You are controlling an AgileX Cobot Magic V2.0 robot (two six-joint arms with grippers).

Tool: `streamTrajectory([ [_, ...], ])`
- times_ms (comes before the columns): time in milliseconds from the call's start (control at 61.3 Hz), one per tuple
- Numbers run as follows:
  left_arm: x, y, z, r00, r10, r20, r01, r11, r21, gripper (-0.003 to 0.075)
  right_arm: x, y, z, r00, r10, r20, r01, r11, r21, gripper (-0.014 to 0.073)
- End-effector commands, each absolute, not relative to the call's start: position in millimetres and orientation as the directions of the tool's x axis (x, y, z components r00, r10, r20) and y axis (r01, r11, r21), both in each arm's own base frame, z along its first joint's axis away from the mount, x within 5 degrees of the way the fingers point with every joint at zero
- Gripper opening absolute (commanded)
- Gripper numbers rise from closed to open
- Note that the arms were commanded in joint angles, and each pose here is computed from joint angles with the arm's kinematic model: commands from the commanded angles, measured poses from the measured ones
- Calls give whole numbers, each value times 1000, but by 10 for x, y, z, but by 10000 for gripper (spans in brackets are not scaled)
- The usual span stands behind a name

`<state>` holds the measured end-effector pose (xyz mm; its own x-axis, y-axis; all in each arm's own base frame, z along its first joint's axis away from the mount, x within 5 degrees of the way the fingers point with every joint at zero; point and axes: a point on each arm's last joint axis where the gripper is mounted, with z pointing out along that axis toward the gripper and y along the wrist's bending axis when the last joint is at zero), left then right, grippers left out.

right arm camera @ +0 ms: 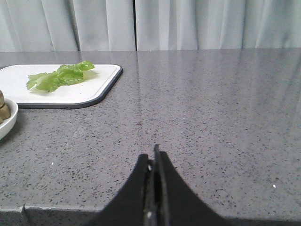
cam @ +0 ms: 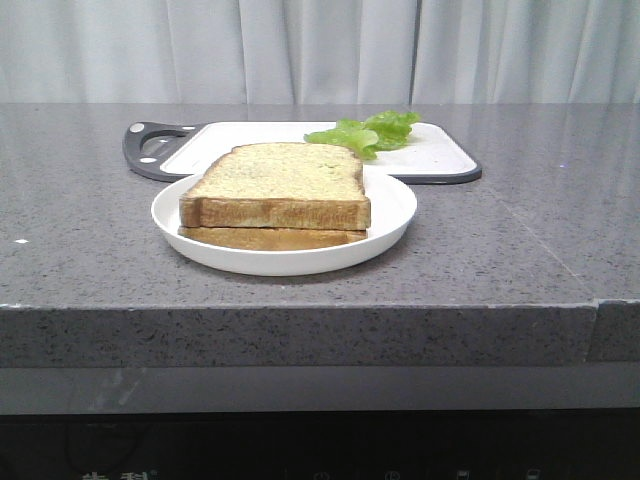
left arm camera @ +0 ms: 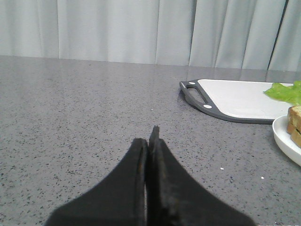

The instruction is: Left arm grabs bread, right arm adds lettuce

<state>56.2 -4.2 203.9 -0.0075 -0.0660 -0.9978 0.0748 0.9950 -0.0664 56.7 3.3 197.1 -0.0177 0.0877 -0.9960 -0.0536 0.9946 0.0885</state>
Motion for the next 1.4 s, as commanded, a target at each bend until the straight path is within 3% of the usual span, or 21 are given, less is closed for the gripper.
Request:
streamTrajectory([
  [0,544,-42,2109,94,-83,-992,84,994,-75,-20,547,25,2067,90,84,-992,-54,995,80,-67],
  [832,531,-41,2192,136,-83,-987,87,994,-72,-20,534,24,2144,119,87,-989,-56,995,80,-67],
  [1092,393,-37,2760,165,-148,-975,107,986,-131,-20,410,28,2745,106,85,-991,-65,995,78,-67],
  [1386,438,-53,3439,12,-135,-991,101,986,-133,-20,511,42,3557,-9,77,-997,-66,995,77,-67],
])
